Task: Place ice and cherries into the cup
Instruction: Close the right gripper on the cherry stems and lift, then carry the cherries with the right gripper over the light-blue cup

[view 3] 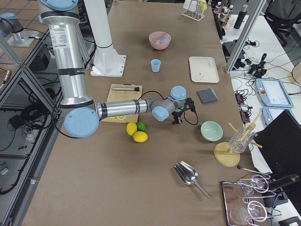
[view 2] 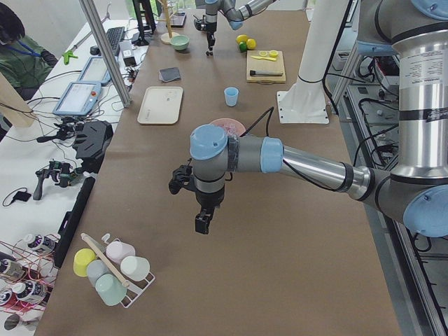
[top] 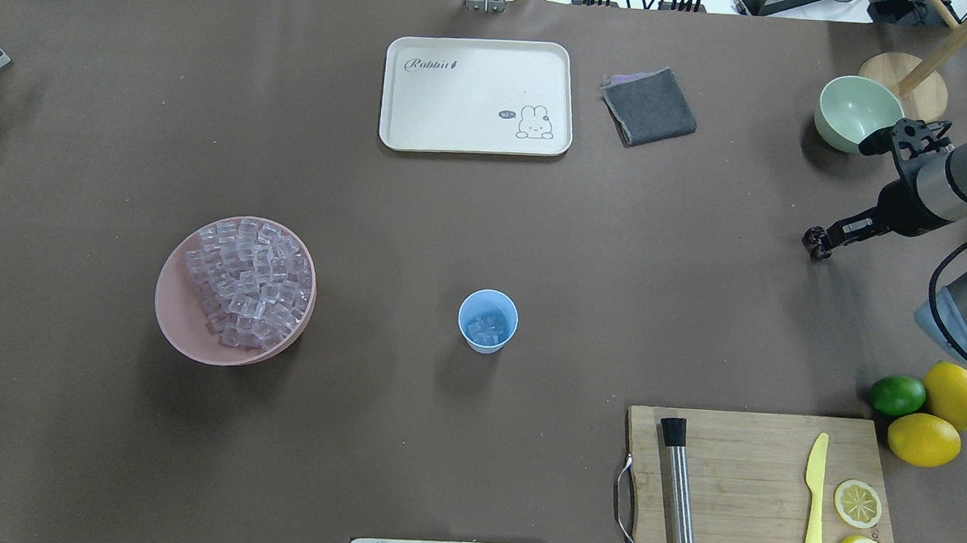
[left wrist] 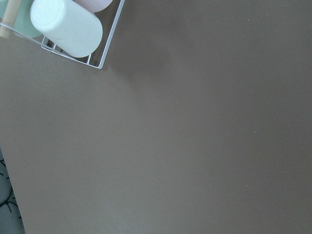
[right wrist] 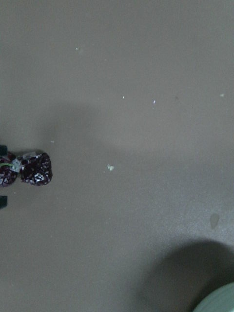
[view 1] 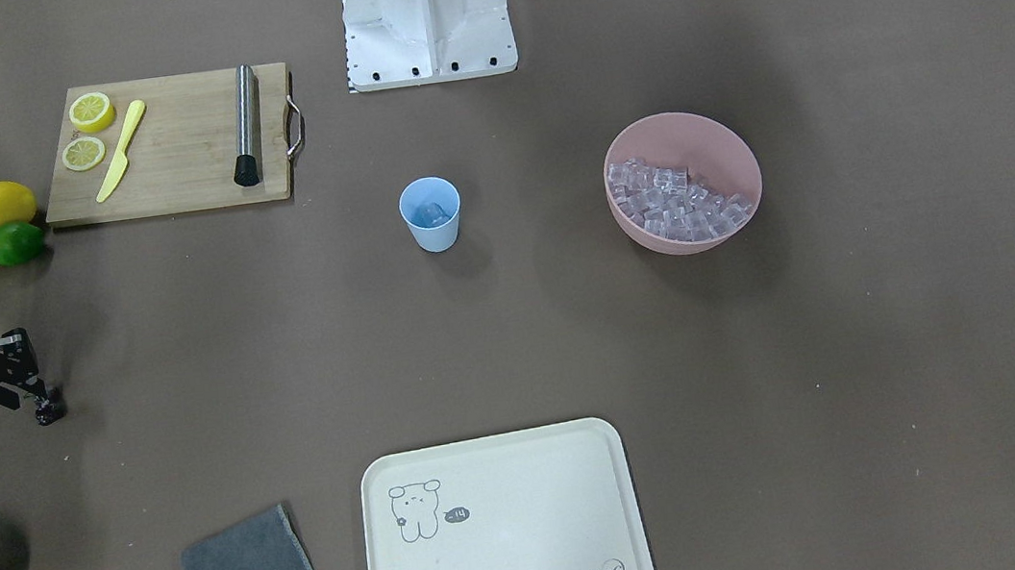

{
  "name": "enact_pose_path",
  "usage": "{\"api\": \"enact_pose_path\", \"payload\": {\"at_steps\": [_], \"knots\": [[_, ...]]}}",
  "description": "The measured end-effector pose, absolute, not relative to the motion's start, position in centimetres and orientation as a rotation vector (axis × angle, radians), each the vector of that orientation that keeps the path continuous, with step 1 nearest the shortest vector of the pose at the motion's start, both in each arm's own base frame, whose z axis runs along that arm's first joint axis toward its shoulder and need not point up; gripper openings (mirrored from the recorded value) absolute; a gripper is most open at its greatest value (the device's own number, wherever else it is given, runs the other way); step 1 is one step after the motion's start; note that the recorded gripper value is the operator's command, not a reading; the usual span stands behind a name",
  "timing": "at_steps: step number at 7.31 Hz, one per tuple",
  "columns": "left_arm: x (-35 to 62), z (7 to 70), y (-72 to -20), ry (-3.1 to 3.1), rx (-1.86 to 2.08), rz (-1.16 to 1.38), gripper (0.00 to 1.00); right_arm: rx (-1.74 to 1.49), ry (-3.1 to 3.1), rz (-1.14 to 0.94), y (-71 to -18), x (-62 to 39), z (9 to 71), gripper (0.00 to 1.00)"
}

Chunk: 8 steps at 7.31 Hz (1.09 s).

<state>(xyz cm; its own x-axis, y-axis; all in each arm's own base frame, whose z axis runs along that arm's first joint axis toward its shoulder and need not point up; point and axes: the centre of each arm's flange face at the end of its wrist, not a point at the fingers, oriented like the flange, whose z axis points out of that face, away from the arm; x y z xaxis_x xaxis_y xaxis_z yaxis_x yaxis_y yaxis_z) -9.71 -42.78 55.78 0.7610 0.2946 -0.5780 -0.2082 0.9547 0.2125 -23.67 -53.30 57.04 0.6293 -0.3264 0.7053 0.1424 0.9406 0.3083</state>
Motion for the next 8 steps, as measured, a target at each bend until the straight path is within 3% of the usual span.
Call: {"api": "enact_pose_path", "payload": {"at_steps": [1, 5, 8], "knots": [[-9.7, 55.8, -42.8, 0.651, 0.139, 0.275, 0.98, 0.232, -0.849, -0.271, -53.2, -23.7, 57.1, 0.0], [-9.7, 55.8, -42.8, 0.651, 0.139, 0.275, 0.98, 0.25, -0.86, -0.279, -53.2, -24.1, 56.5, 0.0], [-9.7, 55.8, -42.8, 0.651, 0.139, 0.275, 0.98, 0.303, -0.908, -0.288, -53.3, -25.6, 51.9, 0.0]]}}
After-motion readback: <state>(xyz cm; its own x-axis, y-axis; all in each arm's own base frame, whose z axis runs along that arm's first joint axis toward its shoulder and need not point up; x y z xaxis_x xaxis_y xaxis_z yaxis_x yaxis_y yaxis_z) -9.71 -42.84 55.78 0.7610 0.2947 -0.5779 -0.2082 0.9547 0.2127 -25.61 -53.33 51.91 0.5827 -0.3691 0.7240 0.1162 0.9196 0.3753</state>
